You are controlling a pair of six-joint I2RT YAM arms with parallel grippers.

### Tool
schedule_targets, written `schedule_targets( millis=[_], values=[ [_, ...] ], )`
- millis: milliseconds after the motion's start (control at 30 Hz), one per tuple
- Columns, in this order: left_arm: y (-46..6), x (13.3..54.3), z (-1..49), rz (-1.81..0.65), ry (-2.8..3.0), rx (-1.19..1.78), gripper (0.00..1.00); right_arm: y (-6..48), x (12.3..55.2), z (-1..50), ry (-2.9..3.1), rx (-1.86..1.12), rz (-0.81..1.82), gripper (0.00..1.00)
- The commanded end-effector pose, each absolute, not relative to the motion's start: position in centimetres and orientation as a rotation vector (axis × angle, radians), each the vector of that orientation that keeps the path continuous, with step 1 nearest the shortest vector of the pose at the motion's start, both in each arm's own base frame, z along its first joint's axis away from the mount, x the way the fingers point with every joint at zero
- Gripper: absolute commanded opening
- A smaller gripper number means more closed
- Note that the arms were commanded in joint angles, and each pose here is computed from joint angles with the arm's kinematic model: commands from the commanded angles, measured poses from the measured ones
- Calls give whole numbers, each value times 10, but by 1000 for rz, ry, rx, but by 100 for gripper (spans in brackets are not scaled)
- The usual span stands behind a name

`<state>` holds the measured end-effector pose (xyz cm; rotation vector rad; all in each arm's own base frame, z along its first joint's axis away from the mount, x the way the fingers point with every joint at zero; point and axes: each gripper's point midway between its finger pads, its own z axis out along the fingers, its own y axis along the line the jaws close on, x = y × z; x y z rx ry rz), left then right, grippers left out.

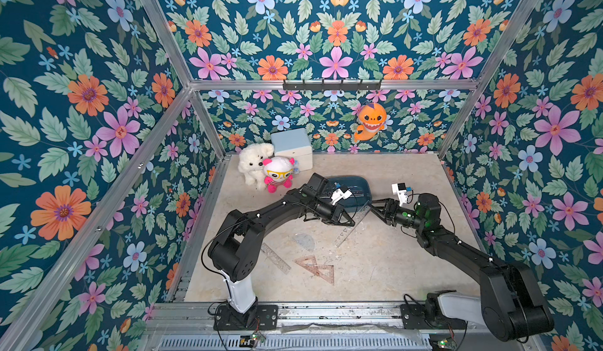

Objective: Put the scattered rulers into the storage box
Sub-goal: Pick up the ruler from the center of the board.

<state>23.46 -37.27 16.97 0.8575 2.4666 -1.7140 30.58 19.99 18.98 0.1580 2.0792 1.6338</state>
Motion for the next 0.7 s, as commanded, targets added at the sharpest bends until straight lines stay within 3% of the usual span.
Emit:
schedule_targets(
  millis=[0, 233, 300, 533, 633, 667],
  values=[
    [-374, 230, 184, -1792, 2387, 894, 0, 207, 305, 207, 2013, 79, 1711, 54],
    [-374, 227, 189, -1825, 2356, 886, 0, 209, 306, 208, 1999, 70, 1749, 46],
    [-374, 227, 191, -1836, 2346, 886, 0, 210, 307, 210, 1993, 63, 1757, 39],
    [-375, 228, 187, -1845, 2349, 868, 0, 211, 302, 213, 1994, 47, 1774, 1],
    [-376, 229, 186, -1838, 2350, 862, 1, 210, 302, 213, 1998, 52, 1766, 0],
    [-375, 231, 186, -1828, 2350, 857, 6, 210, 302, 214, 1997, 55, 1760, 0]
  ],
)
